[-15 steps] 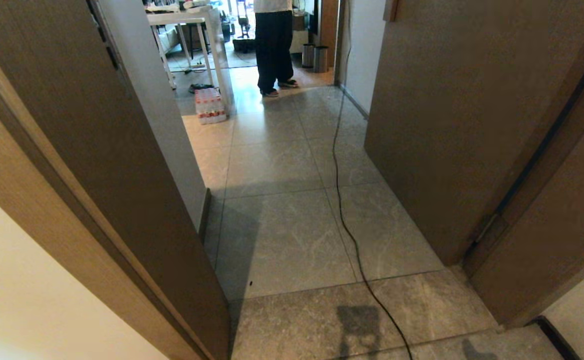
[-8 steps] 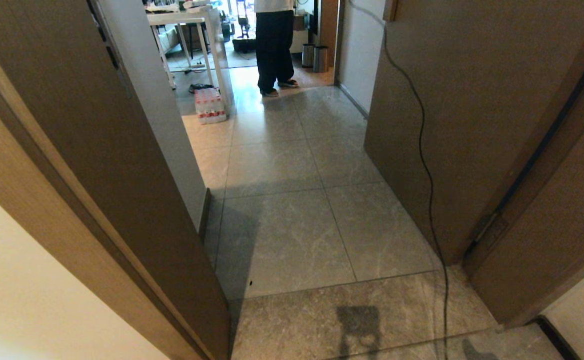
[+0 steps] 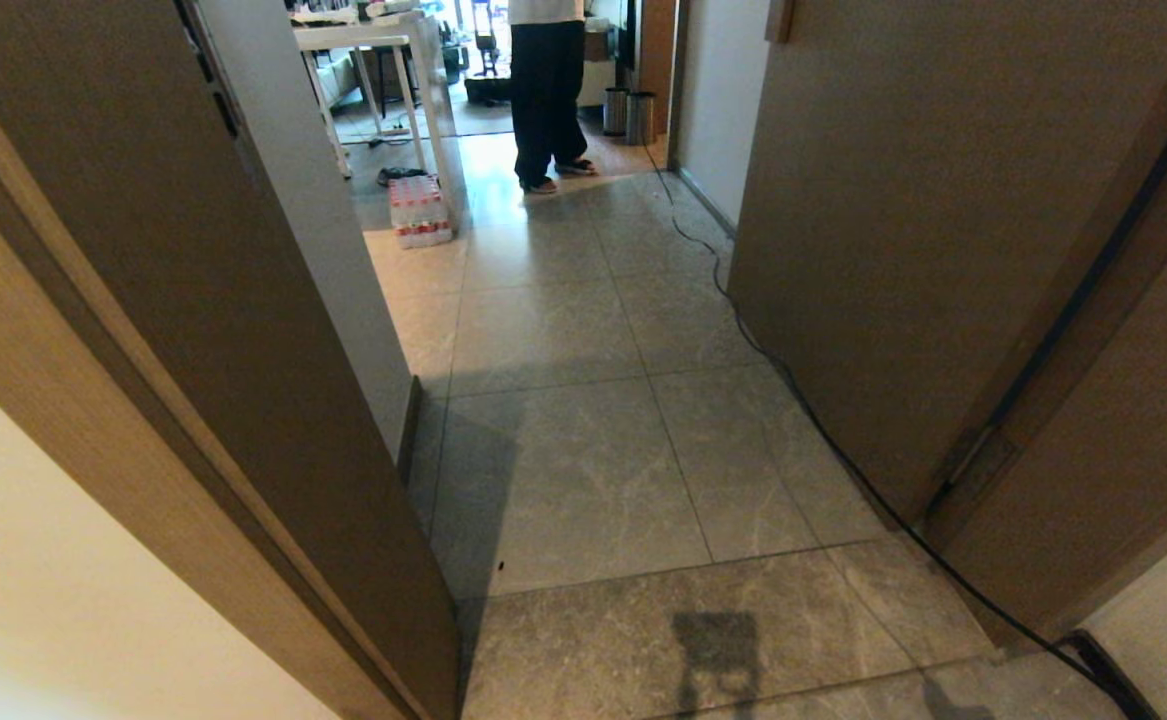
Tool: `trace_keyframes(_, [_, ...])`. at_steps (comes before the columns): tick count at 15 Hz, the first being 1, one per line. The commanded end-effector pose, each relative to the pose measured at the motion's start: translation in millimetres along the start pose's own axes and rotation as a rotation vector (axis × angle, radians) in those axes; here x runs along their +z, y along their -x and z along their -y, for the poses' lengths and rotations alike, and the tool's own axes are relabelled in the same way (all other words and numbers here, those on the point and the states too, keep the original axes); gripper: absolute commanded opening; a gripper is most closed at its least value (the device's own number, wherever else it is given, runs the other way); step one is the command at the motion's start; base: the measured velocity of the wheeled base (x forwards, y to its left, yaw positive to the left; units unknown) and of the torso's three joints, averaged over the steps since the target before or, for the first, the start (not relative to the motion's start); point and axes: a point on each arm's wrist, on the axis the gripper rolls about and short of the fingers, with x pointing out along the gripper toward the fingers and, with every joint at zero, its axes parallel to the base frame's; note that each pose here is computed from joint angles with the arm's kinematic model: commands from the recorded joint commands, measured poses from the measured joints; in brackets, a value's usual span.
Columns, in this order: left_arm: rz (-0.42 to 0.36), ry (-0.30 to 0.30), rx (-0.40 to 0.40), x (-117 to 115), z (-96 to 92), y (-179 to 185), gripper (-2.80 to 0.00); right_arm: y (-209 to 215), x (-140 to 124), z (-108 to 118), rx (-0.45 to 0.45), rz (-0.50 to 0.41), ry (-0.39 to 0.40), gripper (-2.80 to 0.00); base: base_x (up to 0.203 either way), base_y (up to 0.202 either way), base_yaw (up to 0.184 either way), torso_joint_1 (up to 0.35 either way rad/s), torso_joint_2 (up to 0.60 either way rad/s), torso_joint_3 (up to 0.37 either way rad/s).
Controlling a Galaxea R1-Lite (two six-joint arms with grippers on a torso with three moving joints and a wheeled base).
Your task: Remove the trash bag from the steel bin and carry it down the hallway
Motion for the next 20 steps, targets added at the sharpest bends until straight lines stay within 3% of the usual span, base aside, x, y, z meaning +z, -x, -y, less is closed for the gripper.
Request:
trace_keyframes(1, [-0.01, 0.0, 0.0, -3.0, 0.0, -0.8, -2.8, -0.1, 0.1, 0.0, 0.0, 0.0, 0.0, -2.8, 0.0, 0.0, 0.0, 0.0, 0.0, 0.0])
trace_keyframes(20, [-0.01, 0.0, 0.0, -3.0, 0.0, -0.8, -2.8, -0.1, 0.1, 0.0, 0.0, 0.0, 0.0, -2.8, 0.0, 0.0, 0.0, 0.0, 0.0, 0.0])
